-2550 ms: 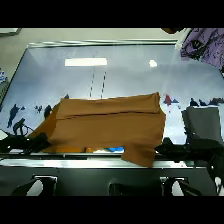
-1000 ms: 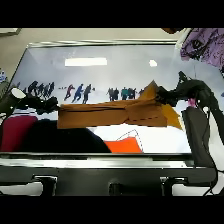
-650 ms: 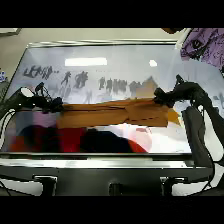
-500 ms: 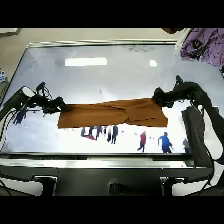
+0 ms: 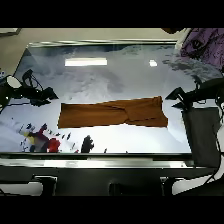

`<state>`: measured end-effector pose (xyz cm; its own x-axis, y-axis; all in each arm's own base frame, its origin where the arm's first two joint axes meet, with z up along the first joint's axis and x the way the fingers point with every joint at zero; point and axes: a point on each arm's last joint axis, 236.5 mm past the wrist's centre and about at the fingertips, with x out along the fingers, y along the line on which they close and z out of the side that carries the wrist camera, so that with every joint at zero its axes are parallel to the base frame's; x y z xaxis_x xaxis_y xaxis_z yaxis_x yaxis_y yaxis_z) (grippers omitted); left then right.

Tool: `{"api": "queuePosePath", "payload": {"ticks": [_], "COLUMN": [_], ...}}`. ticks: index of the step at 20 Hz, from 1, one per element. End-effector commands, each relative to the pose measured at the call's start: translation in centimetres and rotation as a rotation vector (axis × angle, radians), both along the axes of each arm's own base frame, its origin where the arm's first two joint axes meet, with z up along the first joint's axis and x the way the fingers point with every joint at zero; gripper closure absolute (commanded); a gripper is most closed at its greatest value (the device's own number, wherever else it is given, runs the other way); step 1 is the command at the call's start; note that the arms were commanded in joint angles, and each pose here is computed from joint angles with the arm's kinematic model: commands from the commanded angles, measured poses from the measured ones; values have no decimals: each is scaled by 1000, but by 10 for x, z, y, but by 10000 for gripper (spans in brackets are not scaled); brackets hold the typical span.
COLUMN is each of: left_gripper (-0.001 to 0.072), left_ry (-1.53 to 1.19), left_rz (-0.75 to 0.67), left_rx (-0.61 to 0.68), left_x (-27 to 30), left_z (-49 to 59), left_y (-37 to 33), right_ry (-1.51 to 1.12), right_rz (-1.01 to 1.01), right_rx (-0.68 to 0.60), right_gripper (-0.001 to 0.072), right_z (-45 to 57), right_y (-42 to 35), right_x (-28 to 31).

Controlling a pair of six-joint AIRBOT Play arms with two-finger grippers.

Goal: Fold the clothes and pants, and hang the long-sleeved shirts on hangers.

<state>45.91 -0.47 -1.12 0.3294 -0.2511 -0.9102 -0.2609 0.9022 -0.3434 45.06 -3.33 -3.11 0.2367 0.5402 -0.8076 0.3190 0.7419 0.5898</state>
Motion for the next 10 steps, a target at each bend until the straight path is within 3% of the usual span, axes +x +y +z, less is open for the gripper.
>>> {"api": "queuePosePath", "payload": {"ticks": [1,10], "left_gripper": [164,164], "left_ry": [-24,-19], "left_rz": [3,-1], "left_rx": [26,24], "left_x": [-2,-4], "left_z": [17,17], "left_y": [5,4], "right_ry": [71,125], "right_rz": [85,115], "right_rx": [89,190], "right_gripper": [33,45], "right_z": [-24,-69], "right_y": [5,36], "right_x": [-18,-14]}}
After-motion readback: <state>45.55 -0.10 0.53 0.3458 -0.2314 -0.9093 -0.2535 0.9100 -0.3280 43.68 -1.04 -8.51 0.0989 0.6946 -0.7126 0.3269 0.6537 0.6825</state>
